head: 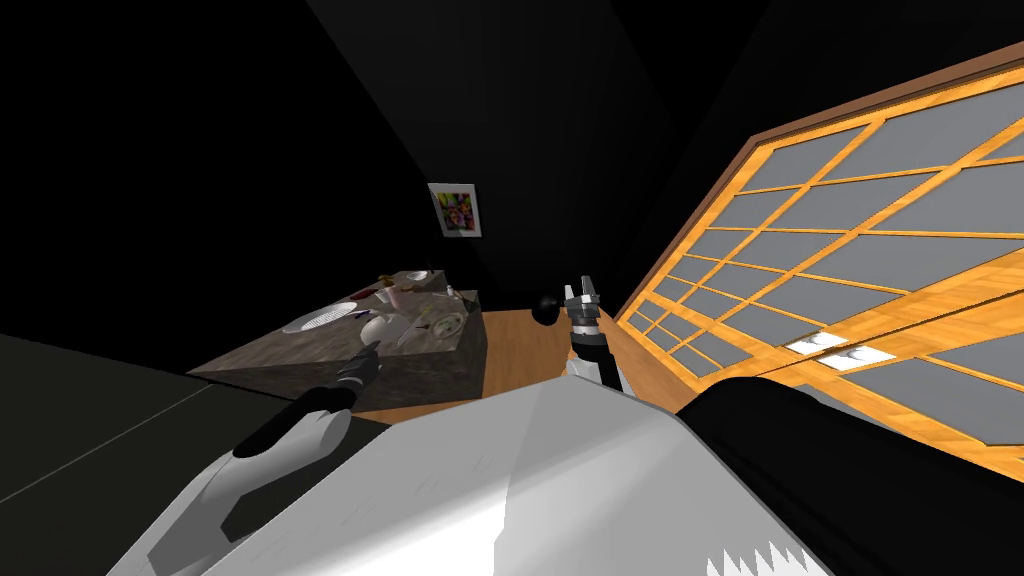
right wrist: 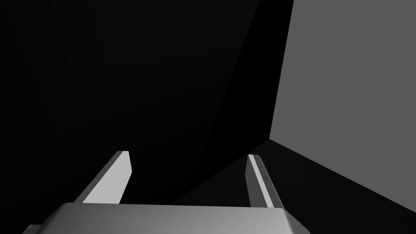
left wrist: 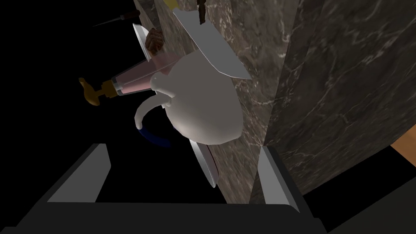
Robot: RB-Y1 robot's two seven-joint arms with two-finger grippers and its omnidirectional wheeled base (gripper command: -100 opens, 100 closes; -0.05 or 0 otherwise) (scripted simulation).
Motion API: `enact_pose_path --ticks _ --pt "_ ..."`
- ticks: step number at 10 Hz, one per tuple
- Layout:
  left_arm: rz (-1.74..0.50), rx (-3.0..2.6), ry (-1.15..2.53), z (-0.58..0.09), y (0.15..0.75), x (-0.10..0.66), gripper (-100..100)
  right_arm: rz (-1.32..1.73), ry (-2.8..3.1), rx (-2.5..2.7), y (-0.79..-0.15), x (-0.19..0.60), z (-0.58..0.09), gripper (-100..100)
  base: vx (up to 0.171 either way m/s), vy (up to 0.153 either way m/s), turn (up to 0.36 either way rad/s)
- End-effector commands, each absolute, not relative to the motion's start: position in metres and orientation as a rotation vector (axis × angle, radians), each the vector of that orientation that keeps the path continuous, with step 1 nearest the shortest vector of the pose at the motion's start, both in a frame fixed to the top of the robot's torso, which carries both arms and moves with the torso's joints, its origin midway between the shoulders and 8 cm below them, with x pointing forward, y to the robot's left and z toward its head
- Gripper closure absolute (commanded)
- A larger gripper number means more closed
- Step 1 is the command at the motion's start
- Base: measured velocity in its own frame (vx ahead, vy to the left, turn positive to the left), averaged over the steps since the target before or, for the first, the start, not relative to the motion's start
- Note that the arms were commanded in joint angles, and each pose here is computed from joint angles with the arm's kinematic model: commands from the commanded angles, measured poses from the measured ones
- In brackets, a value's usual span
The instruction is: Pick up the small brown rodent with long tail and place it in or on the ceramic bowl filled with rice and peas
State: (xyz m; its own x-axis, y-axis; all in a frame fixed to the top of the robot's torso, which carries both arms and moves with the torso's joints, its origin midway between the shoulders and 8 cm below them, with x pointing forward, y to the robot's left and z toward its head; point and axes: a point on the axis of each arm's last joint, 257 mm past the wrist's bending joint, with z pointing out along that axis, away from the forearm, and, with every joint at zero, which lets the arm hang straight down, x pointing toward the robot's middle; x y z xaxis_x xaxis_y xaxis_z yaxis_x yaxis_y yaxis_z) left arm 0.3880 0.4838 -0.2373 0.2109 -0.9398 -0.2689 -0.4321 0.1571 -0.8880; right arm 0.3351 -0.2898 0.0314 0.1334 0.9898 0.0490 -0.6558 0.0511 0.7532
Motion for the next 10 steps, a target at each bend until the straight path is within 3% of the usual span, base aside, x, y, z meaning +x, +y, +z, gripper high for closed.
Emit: enact_pose_path --ticks 1,10 --pt "-0.596 -1.470 1.405 -0.245 0.486 0.385 -100 1.363 0.575 0.733 -0.290 0.335 0.031 0 0.027 -0.029 0.004" --pt "-0.439 -1.627 1.492 -0.272 0.521 0.362 -100 1.363 0.575 0.733 -0.290 0.335 0.031 0 0.064 -0.039 -0.005"
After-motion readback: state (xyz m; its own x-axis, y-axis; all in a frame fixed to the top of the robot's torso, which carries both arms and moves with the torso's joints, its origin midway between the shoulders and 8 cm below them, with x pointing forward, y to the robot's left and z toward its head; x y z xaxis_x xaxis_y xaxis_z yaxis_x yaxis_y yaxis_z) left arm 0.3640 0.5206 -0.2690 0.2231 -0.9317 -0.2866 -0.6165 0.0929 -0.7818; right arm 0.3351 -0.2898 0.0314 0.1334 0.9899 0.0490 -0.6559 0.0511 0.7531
